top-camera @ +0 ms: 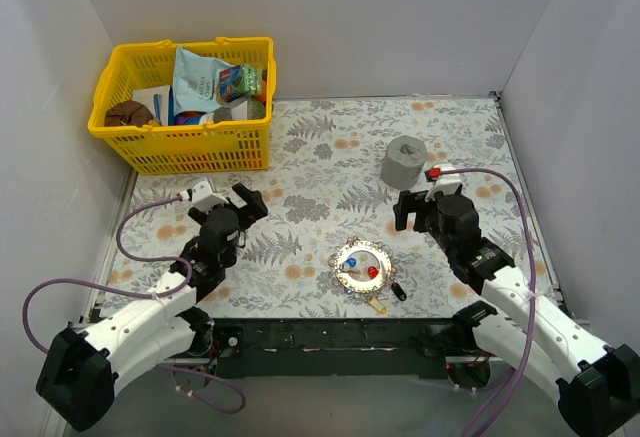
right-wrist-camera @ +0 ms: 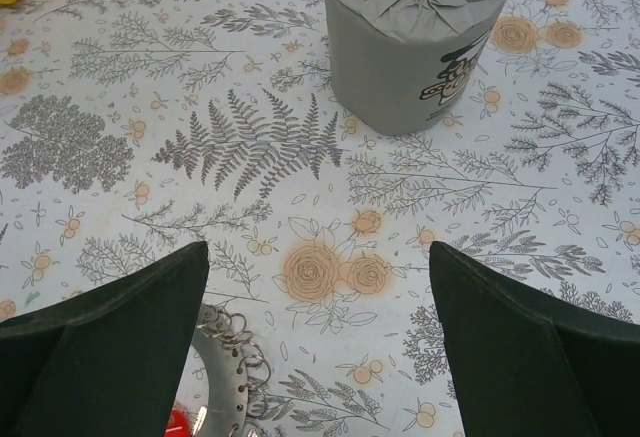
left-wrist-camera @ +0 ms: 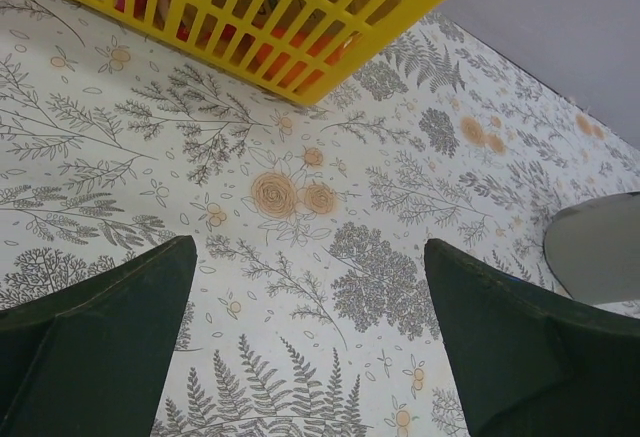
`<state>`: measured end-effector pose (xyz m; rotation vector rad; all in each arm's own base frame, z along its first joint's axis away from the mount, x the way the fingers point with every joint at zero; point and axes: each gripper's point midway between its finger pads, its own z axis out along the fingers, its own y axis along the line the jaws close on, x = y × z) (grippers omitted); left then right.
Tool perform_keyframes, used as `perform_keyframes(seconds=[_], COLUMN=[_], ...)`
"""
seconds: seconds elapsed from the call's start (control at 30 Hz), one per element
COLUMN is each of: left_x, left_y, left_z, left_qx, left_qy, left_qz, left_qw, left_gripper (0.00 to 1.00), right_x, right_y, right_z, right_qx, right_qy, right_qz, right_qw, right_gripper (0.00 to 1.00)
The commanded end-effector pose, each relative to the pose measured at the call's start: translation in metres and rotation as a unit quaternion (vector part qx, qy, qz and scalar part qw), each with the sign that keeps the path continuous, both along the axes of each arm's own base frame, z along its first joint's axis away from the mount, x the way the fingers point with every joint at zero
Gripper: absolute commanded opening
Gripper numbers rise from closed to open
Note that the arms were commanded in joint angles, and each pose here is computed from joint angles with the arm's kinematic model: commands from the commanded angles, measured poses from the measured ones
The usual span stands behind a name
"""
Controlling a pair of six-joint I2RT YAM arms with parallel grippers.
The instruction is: Put the keys on the keyring
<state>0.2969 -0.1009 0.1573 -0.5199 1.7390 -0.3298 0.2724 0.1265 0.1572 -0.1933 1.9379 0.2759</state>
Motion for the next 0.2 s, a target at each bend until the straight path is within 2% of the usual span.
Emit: perform_keyframes(seconds=[0.0,0.13,0.17], left_x=[-0.002,-0.002,-0.002], left_y=[0.013,0.015,0.026], left_z=[0.008,0.017,0.019], left_qx=[0.011,0.027,0.018], left_qy=[-0.012,-0.03,-0.036], left_qz=[0.025,0.021,0.054], left_qw=[1.0,0.999,0.998], left_gripper=[0.98,0.98,0.98], right_x=[0.011,0.015,0.016], right_y=[-0.006,-0.019,-0.026], right_z=[0.024,0.029,0.028], right_qx=[0.018,-0.017,-0.027], right_qy=[-0.052,-0.112,-0.123], right_qz=[-0.028,-0.037,-0.052], right_qw=[0.998,0.993,0.991], right_gripper=[0.99,0.99,0.98])
